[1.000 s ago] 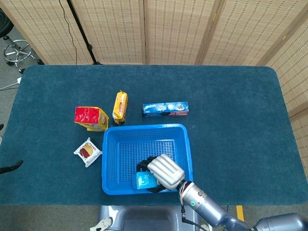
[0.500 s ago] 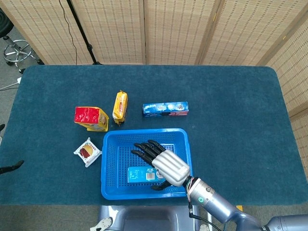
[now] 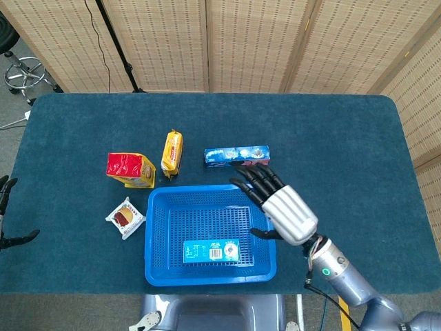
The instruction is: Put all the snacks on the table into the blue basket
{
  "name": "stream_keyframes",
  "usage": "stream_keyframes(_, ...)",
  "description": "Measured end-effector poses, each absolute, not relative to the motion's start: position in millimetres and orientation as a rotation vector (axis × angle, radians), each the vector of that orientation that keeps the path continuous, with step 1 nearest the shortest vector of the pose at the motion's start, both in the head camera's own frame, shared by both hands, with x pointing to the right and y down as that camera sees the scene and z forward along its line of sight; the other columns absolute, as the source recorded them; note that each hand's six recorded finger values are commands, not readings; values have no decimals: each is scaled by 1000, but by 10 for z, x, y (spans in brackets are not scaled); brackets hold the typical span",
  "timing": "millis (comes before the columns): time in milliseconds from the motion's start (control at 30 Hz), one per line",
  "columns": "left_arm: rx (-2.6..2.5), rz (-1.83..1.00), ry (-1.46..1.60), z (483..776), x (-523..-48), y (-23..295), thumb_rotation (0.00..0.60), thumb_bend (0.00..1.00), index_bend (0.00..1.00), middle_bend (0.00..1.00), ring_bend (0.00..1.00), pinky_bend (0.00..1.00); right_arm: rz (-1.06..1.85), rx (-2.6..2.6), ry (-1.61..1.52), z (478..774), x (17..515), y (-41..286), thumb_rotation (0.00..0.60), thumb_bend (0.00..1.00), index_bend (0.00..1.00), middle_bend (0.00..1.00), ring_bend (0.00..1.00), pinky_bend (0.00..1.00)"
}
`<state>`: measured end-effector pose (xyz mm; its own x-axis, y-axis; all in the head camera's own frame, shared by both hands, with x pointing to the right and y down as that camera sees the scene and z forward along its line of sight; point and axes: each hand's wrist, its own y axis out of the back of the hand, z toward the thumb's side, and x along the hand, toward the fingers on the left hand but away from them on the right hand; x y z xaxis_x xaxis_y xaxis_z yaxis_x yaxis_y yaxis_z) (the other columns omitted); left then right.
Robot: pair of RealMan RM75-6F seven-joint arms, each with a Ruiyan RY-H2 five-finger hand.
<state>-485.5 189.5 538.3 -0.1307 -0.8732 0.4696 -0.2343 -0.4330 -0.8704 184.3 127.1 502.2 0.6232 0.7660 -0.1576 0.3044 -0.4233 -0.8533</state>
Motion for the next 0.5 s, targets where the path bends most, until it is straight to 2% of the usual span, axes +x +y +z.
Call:
stream_keyframes(133, -1690, -1578, 1175, 5548, -4826, 1875, 600, 0, 0, 0, 0, 0, 770, -1932, -875, 5045, 2384, 1301, 600, 0, 0, 0, 0, 8)
stream_keyframes(267, -1785, -1520, 1072, 5753, -4766, 1852, 600, 0, 0, 0, 0, 0, 927, -1912, -844, 5179, 2947, 1525, 600, 0, 0, 0, 0, 1)
stream_keyframes(500, -1923, -1367, 803, 6088, -4546, 1878, 600, 0, 0, 0, 0, 0, 1102, -1896, -851, 5261, 3509, 1852, 600, 0, 0, 0, 0, 1)
